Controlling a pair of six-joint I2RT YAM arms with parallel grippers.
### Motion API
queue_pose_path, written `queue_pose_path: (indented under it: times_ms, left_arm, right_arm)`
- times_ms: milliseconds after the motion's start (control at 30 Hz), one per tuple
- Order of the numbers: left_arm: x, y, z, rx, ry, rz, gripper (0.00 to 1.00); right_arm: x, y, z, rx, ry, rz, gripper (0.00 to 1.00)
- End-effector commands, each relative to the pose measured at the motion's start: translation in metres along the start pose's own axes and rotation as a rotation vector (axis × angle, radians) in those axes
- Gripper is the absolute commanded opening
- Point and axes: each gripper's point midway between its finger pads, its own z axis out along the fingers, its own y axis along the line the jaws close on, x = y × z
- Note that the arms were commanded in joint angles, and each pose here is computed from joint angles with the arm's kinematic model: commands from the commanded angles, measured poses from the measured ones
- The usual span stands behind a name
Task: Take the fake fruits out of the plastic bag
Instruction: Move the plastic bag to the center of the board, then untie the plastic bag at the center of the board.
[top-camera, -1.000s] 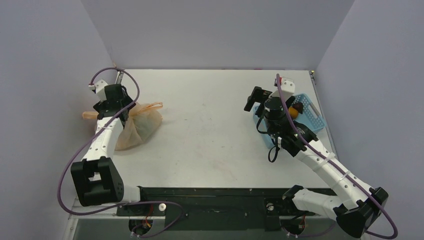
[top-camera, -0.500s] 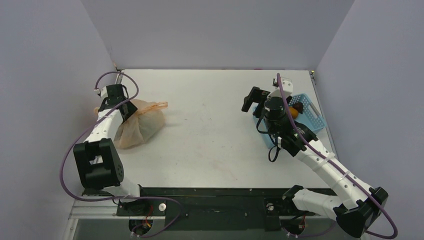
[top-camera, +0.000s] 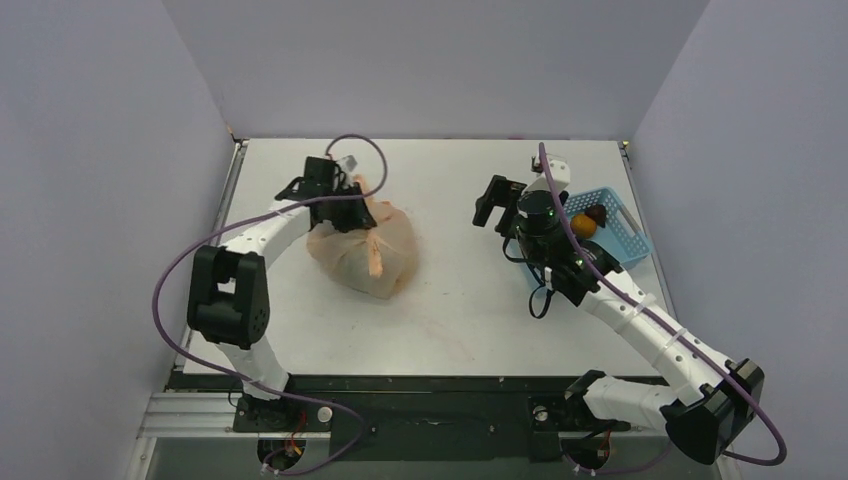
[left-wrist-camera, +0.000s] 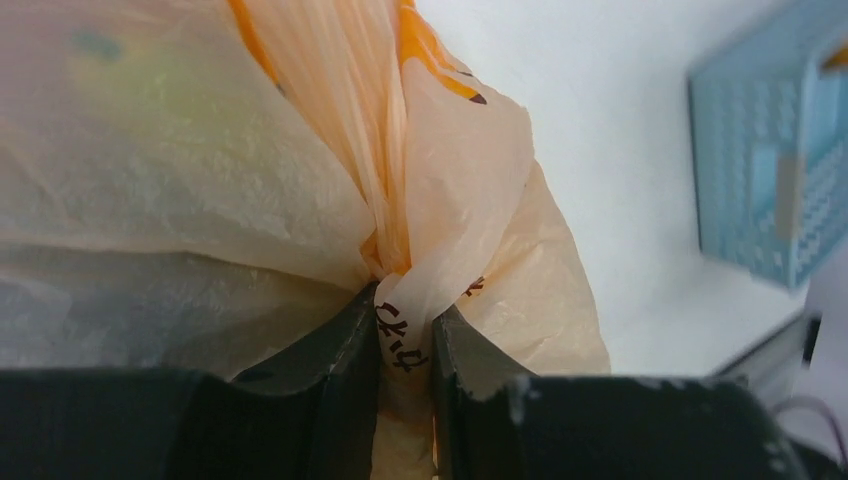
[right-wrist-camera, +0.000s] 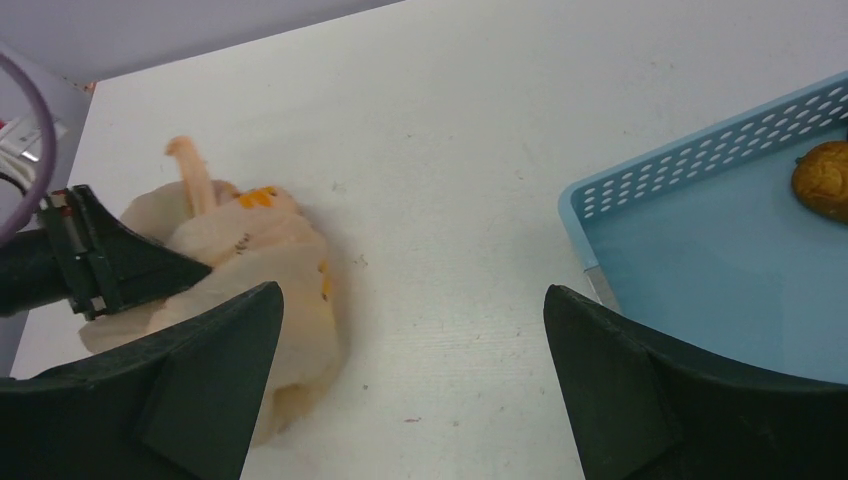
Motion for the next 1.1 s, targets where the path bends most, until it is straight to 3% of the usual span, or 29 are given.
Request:
queue_pose_path:
  times_ms: [0,100,200,367,567,733,900,1067]
  left_arm:
    - [0.057,-0.091,-0.007,0.277,0.183,0.276,0.19]
    - [0.104,-0.124,-0.004,0.325,0.295,0.414,0.19]
    - [0.126,-0.143,-0.012,0.367,0.328,0.509,0.22]
    - [0.117,-0.167,-0.039,0.460,0.233,0.573,0.45]
    - [0.099,-0.183,-0.075,0.509,0.103,0.598,0.54]
    - [0.092,-0.166,-0.084,0.432,0.104,0.527,0.57]
    - [0.084,-0.125,-0.076,0.377,0.052,0.495,0.58]
    - [0.091,-0.107,-0.065,0.354,0.106,0.501,0.59]
  right_arm:
    - [0.014,0.023,0.007,-0.101,0.059,-0.023,0.99]
    - [0.034,0.033,0.006,-0.179,0.137,-0.077,0.96]
    - [0.059,0.033,-0.001,-0.239,0.204,-0.099,0.95]
    - [0.087,0.031,-0.029,-0.355,0.254,-0.125,0.92]
    - [0.114,0.012,-0.056,-0.396,0.301,-0.148,0.92]
    - [0.109,0.008,-0.062,-0.399,0.258,-0.126,0.94]
    - [0.113,0.049,-0.058,-0.505,0.244,-0.027,0.91]
    - [0.121,0.079,-0.052,-0.486,0.175,-0.026,0.90]
